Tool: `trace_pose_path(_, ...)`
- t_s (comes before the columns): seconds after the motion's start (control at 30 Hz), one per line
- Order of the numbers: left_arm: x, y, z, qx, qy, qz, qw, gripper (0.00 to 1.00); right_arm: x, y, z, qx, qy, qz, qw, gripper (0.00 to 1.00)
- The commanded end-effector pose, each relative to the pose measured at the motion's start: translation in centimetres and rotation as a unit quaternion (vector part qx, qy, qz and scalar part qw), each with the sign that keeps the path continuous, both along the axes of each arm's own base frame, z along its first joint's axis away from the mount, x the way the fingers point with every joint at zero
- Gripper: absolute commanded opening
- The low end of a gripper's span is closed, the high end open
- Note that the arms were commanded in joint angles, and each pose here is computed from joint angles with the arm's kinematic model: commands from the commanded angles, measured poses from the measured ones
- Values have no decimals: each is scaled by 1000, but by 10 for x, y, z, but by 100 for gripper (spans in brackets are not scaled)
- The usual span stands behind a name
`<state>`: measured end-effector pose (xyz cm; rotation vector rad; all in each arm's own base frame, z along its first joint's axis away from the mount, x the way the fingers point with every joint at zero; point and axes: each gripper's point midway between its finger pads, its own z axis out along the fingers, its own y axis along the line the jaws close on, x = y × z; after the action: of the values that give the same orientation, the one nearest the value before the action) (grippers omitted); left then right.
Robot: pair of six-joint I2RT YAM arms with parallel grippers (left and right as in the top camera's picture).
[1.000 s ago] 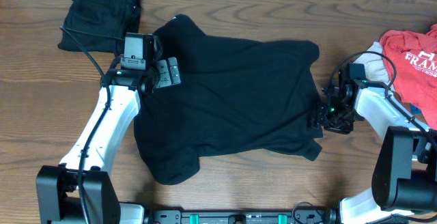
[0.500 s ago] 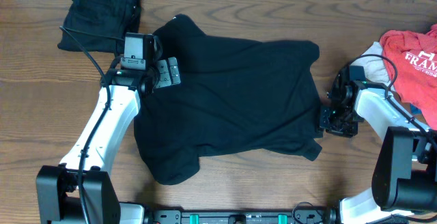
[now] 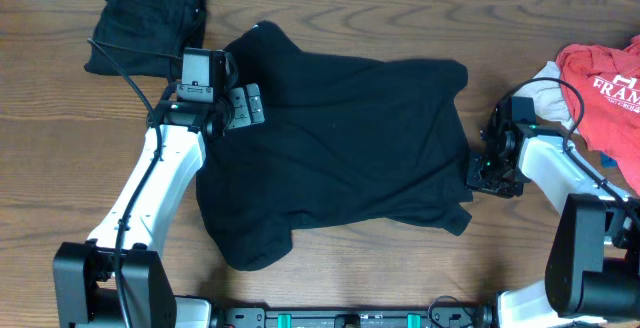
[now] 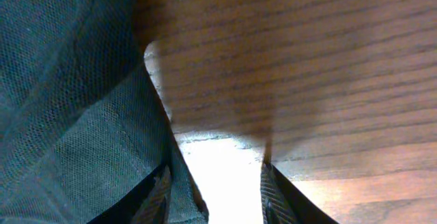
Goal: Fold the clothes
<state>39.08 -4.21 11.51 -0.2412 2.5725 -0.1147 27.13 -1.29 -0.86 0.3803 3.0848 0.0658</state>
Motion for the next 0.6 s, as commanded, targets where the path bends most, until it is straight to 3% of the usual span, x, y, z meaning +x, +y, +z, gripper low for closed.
trace_pose_path(0.0,-2,0,-6,3,8,1,1000,100,-33,25,-33,52,56,4,997,41)
trace_pose_path(0.2,-2,0,-6,3,9,1,1000,100,-41,31,-41,65,56,6,996,38)
trace_pose_path(0.3,-2,0,-6,3,9,1,1000,100,-44,35,-42,76,58,6,995,31)
trace_pose_path(0.57,-2,0,-6,3,9,1,1000,100,-52,41,-42,79,73,17,994,22)
